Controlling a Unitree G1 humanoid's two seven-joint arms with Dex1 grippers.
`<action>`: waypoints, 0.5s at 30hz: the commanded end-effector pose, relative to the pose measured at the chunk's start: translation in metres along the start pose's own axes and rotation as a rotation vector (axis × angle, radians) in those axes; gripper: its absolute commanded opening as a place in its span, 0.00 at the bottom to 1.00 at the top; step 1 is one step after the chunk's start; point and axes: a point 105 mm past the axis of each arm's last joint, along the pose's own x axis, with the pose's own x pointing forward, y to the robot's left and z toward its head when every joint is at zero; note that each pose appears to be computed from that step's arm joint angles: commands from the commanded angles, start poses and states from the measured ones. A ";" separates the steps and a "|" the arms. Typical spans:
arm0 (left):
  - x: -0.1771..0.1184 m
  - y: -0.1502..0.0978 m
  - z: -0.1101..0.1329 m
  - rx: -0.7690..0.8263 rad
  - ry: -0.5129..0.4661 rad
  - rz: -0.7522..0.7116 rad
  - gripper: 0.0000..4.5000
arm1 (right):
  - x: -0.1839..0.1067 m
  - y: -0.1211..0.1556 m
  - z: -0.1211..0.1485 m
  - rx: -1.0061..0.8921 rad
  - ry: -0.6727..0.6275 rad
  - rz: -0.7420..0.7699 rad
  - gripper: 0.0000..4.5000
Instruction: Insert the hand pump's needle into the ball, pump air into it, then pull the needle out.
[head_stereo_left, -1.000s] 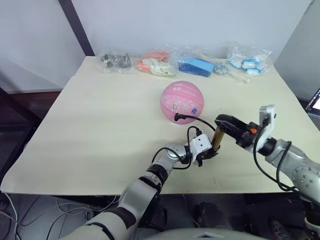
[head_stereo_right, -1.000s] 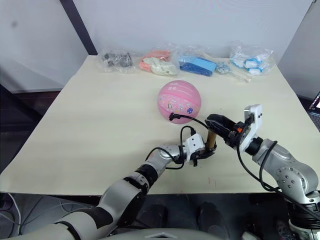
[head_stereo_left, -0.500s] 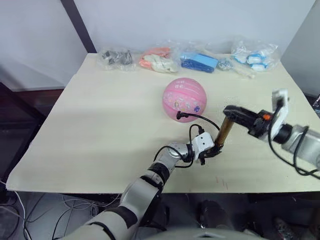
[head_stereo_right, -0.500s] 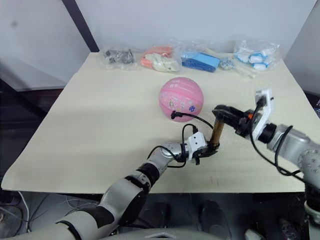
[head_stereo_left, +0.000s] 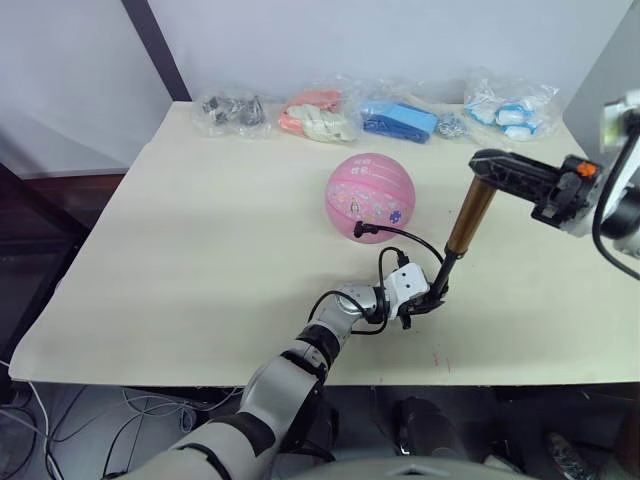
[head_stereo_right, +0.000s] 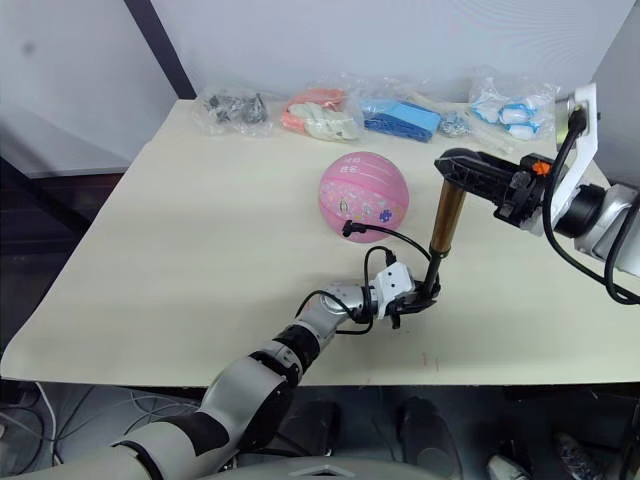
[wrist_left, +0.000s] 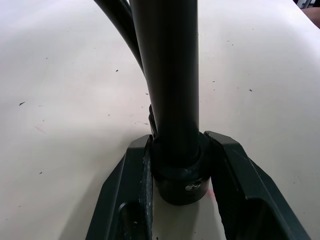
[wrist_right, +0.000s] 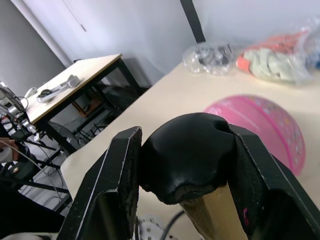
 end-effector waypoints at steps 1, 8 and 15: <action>-0.014 -0.022 -0.052 -0.096 0.177 -0.049 0.25 | -0.014 0.011 0.049 -0.116 -0.187 -0.022 0.41; -0.014 -0.021 -0.052 -0.097 0.174 -0.046 0.25 | -0.002 -0.013 -0.034 -0.028 -0.020 -0.073 0.41; -0.015 -0.020 -0.051 -0.095 0.174 -0.045 0.25 | 0.002 -0.029 -0.096 0.057 0.068 -0.098 0.41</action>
